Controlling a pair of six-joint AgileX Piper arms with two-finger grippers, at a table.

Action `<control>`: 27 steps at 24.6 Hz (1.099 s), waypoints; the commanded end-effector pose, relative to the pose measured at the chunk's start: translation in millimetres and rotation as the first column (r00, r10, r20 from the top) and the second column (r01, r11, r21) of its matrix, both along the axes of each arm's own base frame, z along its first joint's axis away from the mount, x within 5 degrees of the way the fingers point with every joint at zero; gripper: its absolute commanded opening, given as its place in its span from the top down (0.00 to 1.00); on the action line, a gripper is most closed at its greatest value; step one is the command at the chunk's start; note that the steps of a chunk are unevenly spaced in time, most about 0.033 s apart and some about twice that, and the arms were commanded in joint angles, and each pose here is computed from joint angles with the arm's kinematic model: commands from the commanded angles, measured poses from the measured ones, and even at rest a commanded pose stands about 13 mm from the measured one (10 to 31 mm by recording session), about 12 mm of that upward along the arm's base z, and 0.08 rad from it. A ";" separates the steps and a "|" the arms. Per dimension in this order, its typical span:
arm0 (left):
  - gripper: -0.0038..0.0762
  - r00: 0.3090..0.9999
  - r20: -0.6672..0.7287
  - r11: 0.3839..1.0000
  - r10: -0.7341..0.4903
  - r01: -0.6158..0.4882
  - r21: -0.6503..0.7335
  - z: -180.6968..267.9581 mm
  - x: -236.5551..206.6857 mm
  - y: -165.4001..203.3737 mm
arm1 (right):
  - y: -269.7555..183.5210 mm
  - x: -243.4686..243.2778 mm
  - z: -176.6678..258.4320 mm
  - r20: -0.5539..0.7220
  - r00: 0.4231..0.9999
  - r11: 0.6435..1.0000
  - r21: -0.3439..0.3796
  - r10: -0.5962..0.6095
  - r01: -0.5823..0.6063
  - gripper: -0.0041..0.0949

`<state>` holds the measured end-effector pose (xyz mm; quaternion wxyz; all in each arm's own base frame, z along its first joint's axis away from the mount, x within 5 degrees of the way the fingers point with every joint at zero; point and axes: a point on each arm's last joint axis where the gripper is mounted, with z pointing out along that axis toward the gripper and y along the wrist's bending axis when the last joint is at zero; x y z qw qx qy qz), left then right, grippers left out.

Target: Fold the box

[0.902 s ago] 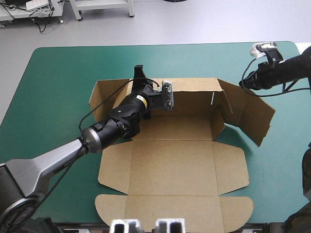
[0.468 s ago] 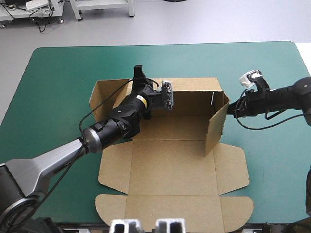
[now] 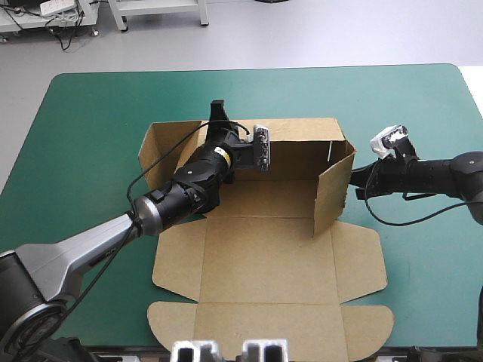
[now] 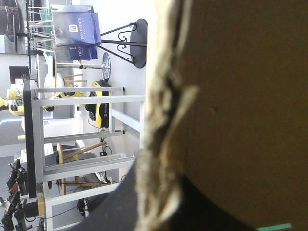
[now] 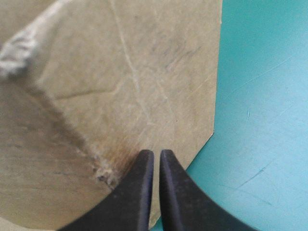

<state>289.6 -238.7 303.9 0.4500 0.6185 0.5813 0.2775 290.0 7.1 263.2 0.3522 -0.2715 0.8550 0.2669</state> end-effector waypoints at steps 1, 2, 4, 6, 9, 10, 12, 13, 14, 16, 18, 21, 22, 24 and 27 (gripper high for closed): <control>0.97 1.000 -0.002 0.998 0.017 -0.017 -0.053 10.0 -3.5 0.8 | 1.6 -6.1 21.4 0.066 0.998 1.000 -0.003 0.011 -0.011 0.77; 0.97 1.000 0.000 0.999 0.017 -0.017 -0.052 10.1 -3.4 0.8 | 1.0 -7.7 21.4 0.064 0.998 1.000 -0.022 0.018 -0.017 0.71; 0.97 1.000 0.003 0.999 0.019 -0.019 -0.047 10.2 -3.3 1.2 | 1.1 -10.9 22.4 0.054 0.998 0.999 -0.038 0.031 -0.029 0.62; 0.97 1.000 0.005 0.999 0.018 -0.018 -0.045 10.3 -3.2 1.2 | 1.3 -11.8 22.5 0.051 0.998 0.999 -0.040 0.038 -0.036 0.54; 0.97 1.000 0.009 0.999 0.018 -0.018 -0.040 10.6 -3.1 1.4 | 2.1 -12.1 22.7 0.051 0.998 0.998 -0.037 0.044 -0.042 0.49; 0.97 1.000 0.011 0.999 0.020 -0.019 -0.037 10.6 -3.0 1.6 | 2.9 -13.1 22.7 0.045 0.997 0.998 -0.031 0.055 -0.053 0.49; 0.97 1.000 0.011 0.999 0.022 -0.021 -0.036 10.6 -2.9 1.8 | 5.4 -16.6 23.0 0.024 0.995 0.996 -0.011 0.092 -0.091 0.48; 0.97 1.000 0.010 0.999 0.023 -0.022 -0.038 10.6 -2.9 1.8 | 6.1 -17.5 23.1 0.019 0.995 0.995 -0.005 0.101 -0.101 0.48; 0.97 1.000 0.010 0.999 0.023 -0.022 -0.038 10.6 -2.9 1.8 | 5.6 -16.8 23.1 0.023 0.995 0.996 -0.008 0.093 -0.093 0.48; 0.97 1.000 0.010 0.999 0.021 -0.020 -0.039 10.6 -3.0 1.7 | 5.7 -13.2 25.1 0.052 0.997 0.998 0.012 0.064 -0.065 0.48; 0.97 1.000 0.011 0.999 0.014 -0.013 -0.043 10.7 -3.1 0.9 | 7.3 -10.2 28.7 0.091 0.995 0.998 0.042 0.047 -0.051 0.48; 0.97 1.000 0.011 0.999 0.007 -0.007 -0.046 10.8 -3.2 0.3 | 17.7 -4.4 31.2 0.176 0.983 0.998 0.022 0.052 -0.057 0.48; 0.97 1.000 0.012 0.999 0.007 -0.007 -0.047 11.5 -3.5 0.5 | 21.0 -2.0 30.9 0.190 0.981 0.999 0.005 0.039 -0.041 0.48; 0.97 1.000 0.013 0.999 0.007 -0.007 -0.048 12.1 -3.7 0.8 | 26.2 2.5 30.7 0.222 0.975 1.000 -0.028 0.014 -0.008 0.49; 0.97 1.000 0.013 0.999 0.007 -0.007 -0.048 12.1 -3.7 0.8 | 28.5 6.9 33.0 0.247 0.968 0.999 -0.012 -0.037 0.042 0.50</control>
